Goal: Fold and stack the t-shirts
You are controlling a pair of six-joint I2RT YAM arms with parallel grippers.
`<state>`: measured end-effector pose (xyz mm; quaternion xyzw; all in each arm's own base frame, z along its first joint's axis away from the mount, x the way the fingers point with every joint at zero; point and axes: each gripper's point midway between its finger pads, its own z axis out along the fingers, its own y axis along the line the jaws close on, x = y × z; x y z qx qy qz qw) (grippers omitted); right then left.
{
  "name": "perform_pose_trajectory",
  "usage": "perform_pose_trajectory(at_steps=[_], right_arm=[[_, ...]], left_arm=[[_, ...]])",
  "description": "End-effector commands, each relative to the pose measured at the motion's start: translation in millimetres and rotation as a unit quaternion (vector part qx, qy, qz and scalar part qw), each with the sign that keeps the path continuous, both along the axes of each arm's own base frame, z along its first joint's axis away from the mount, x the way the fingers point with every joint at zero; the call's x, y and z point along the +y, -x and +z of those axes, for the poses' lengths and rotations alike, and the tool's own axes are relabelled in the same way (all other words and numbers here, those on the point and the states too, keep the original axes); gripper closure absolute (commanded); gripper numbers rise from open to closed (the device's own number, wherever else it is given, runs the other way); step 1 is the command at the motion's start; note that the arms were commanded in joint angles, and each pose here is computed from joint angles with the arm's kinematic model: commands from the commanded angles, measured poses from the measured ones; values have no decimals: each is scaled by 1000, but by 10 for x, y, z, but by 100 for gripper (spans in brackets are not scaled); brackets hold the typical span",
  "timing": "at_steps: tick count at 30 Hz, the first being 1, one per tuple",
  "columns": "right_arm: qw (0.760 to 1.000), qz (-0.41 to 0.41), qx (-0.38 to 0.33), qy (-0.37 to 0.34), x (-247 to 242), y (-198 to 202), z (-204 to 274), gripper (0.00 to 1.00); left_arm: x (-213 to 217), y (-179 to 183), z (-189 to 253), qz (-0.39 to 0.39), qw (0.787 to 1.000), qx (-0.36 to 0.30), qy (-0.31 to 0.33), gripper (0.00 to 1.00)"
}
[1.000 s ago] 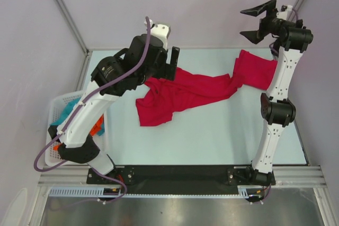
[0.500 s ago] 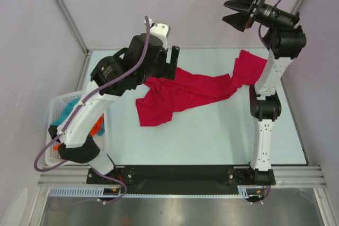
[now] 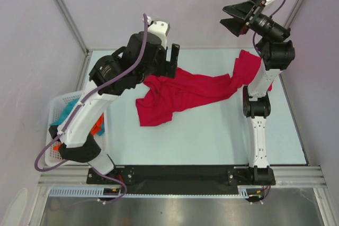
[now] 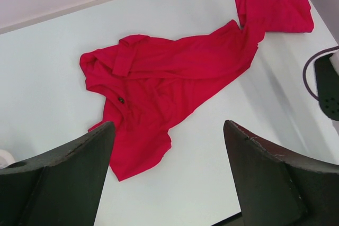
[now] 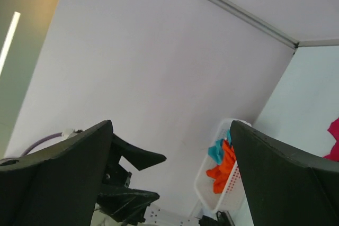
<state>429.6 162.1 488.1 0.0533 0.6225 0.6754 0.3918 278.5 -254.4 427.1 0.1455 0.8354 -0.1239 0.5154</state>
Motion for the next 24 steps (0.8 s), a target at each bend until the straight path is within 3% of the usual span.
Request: perform_pose_trajectory(at_steps=[1,7,13,17,24], right_arm=[[986,-49,-107,119,58,858,429,0],[966,-62,-209,138,41,1292,664,0],[947,-33,-285,147,94,1684,598,0],[931,7,-339,134,141,2261,451,0],[947,52,-305,90,155,2708,182,0]], left_arm=[[-32,-34,71,-1,1000,-15,6,11],[-123,-48,85,-12,1000,-12,15,11],[-116,-63,63,-7,1000,-11,11,11],[-117,-89,36,-3,1000,-12,5,11],[-154,-128,16,-2,1000,-13,3,11]])
